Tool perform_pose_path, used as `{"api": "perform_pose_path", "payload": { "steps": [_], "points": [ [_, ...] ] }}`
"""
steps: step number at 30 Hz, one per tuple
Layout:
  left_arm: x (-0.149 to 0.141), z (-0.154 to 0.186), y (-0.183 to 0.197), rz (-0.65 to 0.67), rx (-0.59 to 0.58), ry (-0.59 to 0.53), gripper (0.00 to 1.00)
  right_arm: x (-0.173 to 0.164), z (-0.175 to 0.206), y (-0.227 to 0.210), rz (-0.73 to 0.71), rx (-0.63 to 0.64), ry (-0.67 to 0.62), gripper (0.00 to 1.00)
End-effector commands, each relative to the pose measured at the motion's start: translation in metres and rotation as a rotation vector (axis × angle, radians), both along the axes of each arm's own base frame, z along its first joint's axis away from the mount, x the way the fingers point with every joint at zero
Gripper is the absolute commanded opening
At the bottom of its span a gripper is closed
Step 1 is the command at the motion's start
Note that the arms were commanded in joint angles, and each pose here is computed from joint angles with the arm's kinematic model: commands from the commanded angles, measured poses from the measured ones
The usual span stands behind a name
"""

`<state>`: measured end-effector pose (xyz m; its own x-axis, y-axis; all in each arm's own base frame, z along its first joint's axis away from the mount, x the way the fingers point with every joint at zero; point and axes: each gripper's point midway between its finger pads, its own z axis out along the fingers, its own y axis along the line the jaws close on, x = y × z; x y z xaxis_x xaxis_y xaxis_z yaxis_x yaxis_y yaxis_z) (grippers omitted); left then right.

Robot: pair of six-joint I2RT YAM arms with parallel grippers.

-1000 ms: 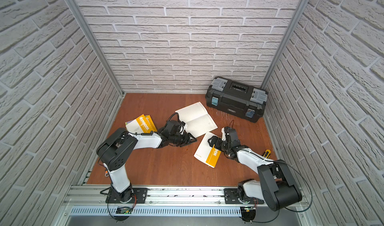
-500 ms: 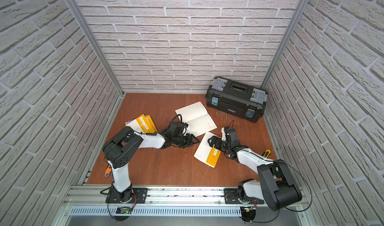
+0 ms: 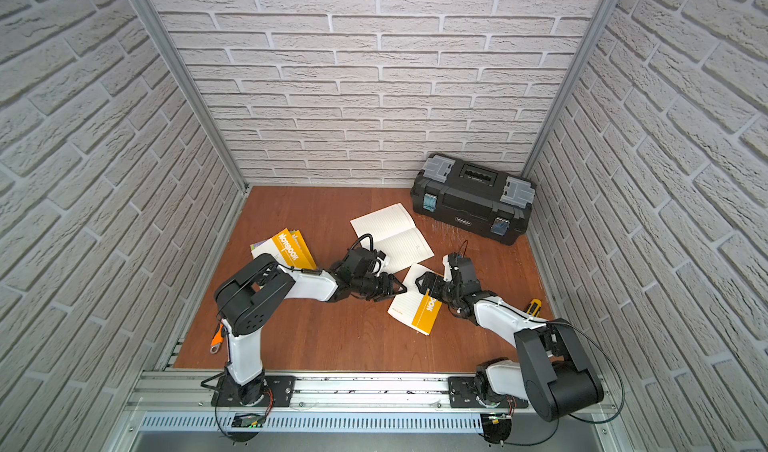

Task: Close the notebook
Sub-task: Pick up the notebook from the center of the board.

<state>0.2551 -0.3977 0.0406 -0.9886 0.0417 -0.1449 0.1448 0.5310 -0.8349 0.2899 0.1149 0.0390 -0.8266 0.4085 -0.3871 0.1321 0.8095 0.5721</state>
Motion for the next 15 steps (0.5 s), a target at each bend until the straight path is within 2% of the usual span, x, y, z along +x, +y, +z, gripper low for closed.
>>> {"api": "perform_pose_path", "payload": {
  "steps": [1,7,15],
  "points": [
    [-0.002,-0.011,-0.008,-0.002,-0.012,0.031,0.51,-0.017,-0.019,-0.005,-0.006,-0.025,0.072,0.94],
    [-0.004,-0.017,-0.016,-0.014,-0.004,0.03,0.46,-0.017,-0.021,-0.003,0.008,-0.024,0.084,0.94],
    [-0.006,-0.019,-0.016,-0.028,0.02,0.025,0.32,-0.016,-0.023,-0.002,0.008,-0.021,0.085,0.94]
  ]
}}
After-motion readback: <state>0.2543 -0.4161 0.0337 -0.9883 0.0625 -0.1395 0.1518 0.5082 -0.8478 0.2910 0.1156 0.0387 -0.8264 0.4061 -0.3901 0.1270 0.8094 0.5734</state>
